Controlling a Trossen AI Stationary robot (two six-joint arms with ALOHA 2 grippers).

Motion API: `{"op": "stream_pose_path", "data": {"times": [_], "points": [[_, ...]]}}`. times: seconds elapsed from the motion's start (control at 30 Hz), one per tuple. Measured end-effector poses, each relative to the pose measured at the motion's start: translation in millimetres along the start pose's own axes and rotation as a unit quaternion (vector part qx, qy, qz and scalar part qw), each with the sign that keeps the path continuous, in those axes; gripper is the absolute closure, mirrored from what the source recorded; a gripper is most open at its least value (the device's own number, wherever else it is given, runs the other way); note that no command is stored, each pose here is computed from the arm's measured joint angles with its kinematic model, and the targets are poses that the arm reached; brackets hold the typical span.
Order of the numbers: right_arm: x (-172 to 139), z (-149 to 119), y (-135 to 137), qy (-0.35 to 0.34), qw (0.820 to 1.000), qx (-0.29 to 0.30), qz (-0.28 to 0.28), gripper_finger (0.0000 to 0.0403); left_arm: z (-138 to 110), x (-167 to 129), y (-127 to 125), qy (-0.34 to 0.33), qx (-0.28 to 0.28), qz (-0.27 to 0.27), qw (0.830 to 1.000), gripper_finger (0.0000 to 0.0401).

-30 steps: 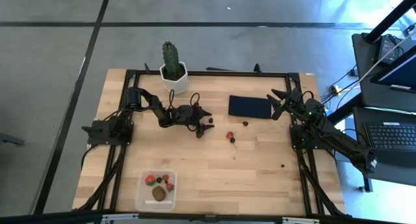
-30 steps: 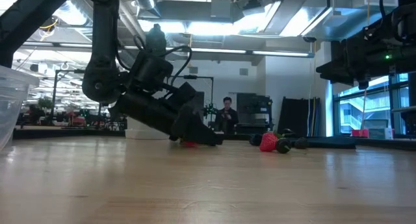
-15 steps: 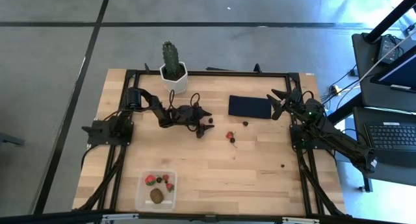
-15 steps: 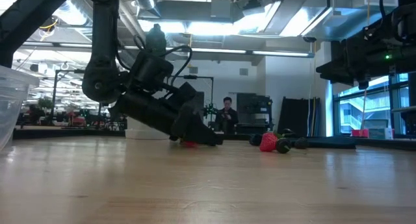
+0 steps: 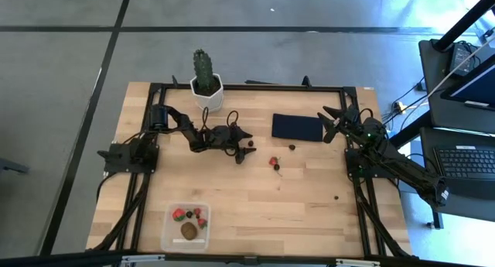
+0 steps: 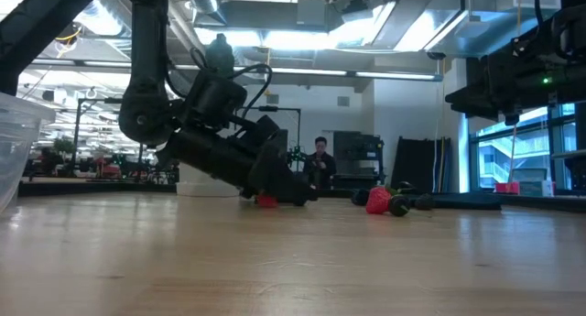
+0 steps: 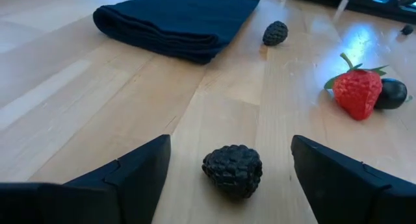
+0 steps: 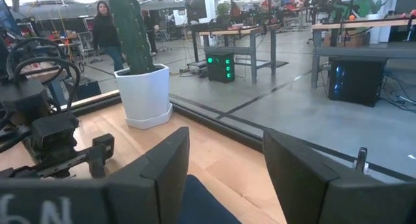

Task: Pick and placing Produce into tupperware
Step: Put the blackberry in the transparent bin

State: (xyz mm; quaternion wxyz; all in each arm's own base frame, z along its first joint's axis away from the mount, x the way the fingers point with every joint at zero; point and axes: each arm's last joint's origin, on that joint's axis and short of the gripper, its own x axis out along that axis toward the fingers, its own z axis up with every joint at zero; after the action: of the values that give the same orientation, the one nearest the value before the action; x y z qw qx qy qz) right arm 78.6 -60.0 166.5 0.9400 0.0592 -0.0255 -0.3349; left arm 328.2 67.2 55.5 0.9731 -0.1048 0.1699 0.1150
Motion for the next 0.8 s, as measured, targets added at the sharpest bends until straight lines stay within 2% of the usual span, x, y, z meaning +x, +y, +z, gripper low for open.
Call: {"op": "stream_pose_path", "data": {"times": [0.4,0.6,0.8], "points": [[0,0,0,0.0,1.0,-0.002,0.0,0.0205,2,1,0,0.046,-0.031,0.003,0.998,0.0094],[0,0,0,0.0,1.0,-0.002,0.0,0.0205,15,-1,-3,0.093,-0.027,0.011,0.995,0.012],[0,0,0,0.0,1.0,-0.001,0.0,0.0205,18,-9,-10,0.137,-0.006,0.018,0.99,0.0131]]}}
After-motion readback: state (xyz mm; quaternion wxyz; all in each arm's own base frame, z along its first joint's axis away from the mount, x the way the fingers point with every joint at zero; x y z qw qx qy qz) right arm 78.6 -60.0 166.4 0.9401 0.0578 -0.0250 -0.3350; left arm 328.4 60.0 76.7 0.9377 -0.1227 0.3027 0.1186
